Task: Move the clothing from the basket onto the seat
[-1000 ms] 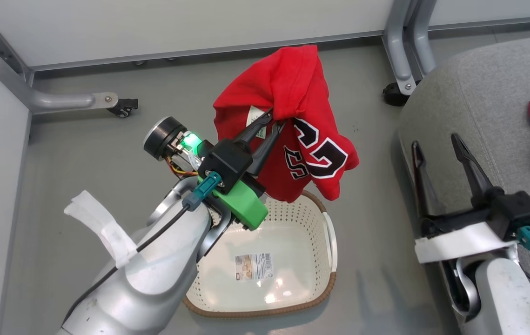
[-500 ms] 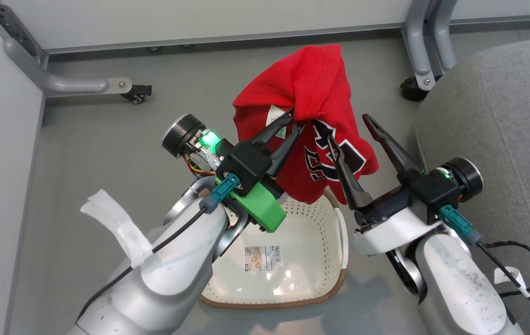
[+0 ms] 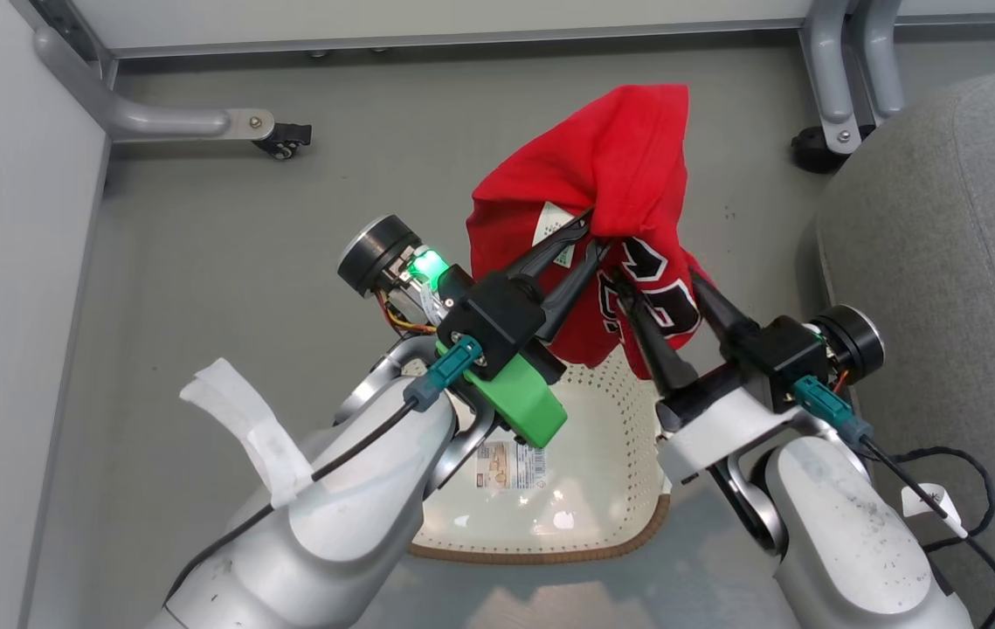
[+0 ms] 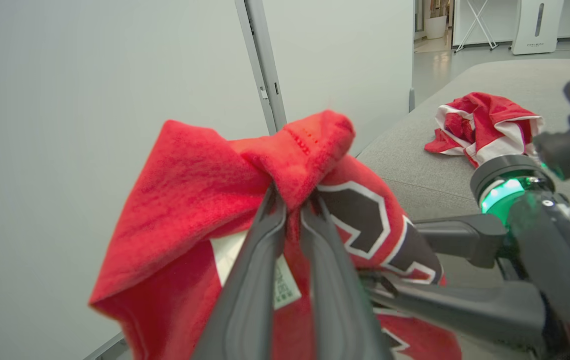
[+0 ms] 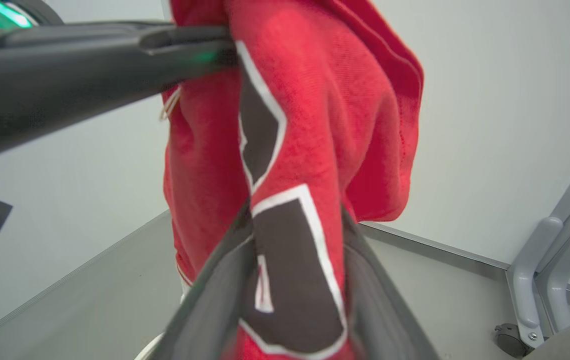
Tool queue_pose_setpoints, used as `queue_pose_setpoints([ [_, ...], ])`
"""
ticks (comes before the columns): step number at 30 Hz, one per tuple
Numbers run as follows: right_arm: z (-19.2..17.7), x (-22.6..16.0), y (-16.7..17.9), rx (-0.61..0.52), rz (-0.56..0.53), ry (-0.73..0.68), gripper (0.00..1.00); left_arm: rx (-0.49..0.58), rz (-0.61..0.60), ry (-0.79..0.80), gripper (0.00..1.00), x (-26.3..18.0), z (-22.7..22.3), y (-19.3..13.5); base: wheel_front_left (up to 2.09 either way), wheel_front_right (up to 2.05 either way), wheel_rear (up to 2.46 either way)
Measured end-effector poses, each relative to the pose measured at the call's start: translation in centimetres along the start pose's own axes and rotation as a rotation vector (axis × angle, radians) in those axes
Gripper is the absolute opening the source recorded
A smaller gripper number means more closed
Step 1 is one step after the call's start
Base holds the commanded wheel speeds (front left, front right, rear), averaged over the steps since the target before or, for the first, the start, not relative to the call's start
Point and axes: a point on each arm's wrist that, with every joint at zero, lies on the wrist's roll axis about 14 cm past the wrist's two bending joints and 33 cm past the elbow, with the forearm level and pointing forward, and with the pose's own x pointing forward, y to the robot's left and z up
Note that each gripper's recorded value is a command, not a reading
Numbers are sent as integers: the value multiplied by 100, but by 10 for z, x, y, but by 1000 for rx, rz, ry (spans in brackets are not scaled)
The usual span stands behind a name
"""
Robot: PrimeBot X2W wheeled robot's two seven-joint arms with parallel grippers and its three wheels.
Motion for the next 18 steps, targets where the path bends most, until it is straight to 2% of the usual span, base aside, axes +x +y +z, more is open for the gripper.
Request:
queue_pose_setpoints([
  [13, 2, 0, -2, 24, -12, -6, 0, -6, -9, 7, 0, 1, -2, -3, 0, 0, 0],
  [14, 2, -1, -3, 28, -15, -8, 0, -4, -9, 4, 84, 1, -1, -3, 0, 0, 0],
  [15, 3, -1, -4, 29, -18, -9, 0, -2, -10, 3, 100, 1, -1, -4, 0, 0, 0],
  [18, 4, -2, -8, 34, -31, -12, 0, 1, -10, -4, 100, 2, 2, -4, 0, 0, 0],
])
